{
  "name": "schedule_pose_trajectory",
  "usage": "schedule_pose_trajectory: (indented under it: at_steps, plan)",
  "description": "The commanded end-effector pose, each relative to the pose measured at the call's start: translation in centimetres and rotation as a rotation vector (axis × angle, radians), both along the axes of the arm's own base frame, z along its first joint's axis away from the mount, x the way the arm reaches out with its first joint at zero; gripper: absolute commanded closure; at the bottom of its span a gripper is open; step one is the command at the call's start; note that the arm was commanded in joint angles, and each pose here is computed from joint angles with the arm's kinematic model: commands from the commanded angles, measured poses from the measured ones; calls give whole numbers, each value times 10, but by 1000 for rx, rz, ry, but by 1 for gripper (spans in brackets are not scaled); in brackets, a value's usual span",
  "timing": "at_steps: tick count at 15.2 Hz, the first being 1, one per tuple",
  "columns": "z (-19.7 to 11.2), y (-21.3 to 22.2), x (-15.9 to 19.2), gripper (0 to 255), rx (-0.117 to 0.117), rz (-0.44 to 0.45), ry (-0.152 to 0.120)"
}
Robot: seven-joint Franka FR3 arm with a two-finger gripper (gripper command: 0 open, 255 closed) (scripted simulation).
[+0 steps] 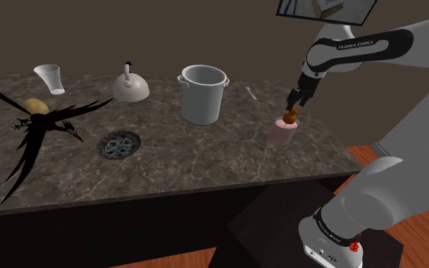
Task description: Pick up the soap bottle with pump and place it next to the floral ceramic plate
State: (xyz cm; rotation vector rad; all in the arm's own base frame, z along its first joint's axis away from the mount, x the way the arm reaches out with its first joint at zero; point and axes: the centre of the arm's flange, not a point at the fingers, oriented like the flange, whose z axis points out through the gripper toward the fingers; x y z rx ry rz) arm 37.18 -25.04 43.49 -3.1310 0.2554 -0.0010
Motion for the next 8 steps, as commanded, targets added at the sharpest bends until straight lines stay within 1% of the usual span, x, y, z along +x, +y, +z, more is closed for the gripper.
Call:
schedule_pose_trajectory:
  at_steps: [1, 3, 8]
  plan:
    - [-11, 0, 0, 0, 0, 0, -1]
    - [-24, 0, 0, 0, 0, 0, -1]
    - [-24, 0, 0, 0, 0, 0, -1]
